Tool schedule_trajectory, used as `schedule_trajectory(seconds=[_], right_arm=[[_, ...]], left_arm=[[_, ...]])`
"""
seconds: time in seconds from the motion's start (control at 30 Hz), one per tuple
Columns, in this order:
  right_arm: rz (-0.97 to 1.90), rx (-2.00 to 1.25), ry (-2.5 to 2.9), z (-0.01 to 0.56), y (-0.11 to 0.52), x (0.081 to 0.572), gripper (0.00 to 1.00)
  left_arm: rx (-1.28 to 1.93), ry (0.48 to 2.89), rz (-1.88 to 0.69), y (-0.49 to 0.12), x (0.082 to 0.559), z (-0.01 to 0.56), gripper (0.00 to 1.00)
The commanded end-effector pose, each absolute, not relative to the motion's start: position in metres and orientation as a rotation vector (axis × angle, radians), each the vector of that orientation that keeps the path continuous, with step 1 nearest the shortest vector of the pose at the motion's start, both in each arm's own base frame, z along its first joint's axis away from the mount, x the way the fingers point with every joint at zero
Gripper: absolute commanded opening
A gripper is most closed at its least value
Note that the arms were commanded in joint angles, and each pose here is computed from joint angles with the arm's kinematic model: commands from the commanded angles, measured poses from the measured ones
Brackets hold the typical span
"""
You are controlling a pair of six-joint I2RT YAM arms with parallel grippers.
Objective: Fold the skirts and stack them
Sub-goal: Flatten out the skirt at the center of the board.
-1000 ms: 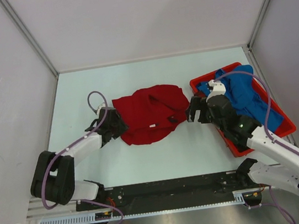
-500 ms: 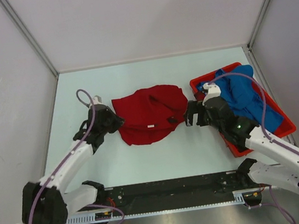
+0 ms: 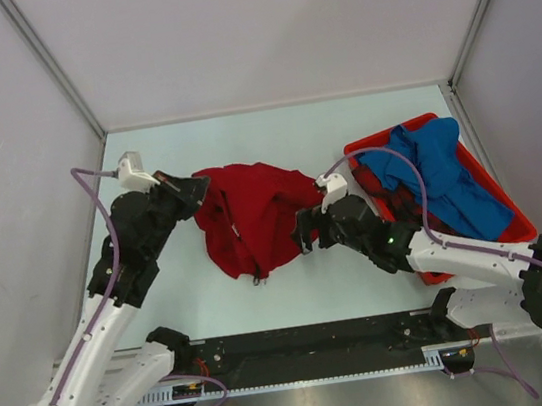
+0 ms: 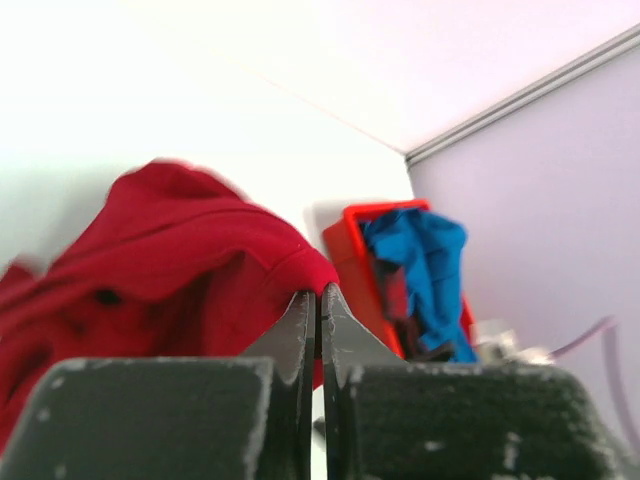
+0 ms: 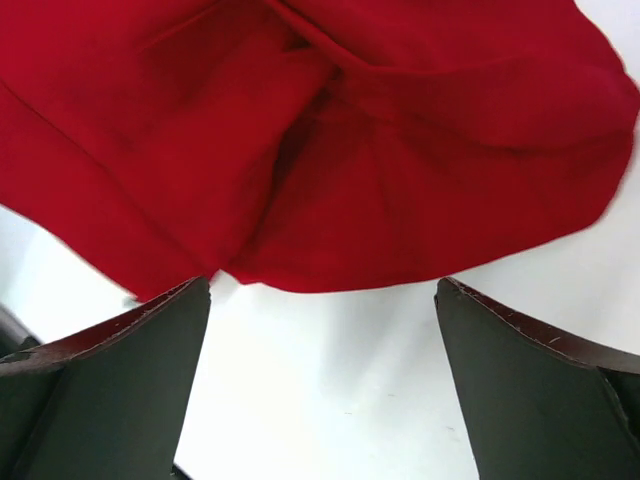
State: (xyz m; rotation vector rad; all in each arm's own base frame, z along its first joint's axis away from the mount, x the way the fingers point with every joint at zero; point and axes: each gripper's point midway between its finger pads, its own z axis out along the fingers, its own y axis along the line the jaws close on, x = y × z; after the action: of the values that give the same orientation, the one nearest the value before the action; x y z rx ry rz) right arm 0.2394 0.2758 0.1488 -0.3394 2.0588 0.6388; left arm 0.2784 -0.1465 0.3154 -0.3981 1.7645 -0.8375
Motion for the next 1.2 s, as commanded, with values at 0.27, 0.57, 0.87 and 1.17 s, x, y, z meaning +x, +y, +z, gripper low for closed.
schedule_trajectory(seconds=[0.27, 0.57, 0.87, 1.17], right_arm=[[0.843, -0.359, 1.918, 0.176, 0.339, 0.181, 1.00], [0.797, -0.199, 2.007, 0.132, 0.357, 0.178, 0.98], [0.792, -0.212, 2.068, 0.100, 0.368, 0.178, 0.98], [0.768, -0.124, 2.147, 0.066, 0.371, 0.181, 0.68]], left_arm=[[-0.380, 1.675, -0.875, -0.150, 0.276, 0.362, 0.00], [-0.376, 1.692, -0.877, -0.152, 0.273, 0.358, 0.00], [-0.390, 1.683, -0.876, -0.150, 0.271, 0.358, 0.00], [-0.427, 1.653, -0.838, -0.140, 0.274, 0.364, 0.00]])
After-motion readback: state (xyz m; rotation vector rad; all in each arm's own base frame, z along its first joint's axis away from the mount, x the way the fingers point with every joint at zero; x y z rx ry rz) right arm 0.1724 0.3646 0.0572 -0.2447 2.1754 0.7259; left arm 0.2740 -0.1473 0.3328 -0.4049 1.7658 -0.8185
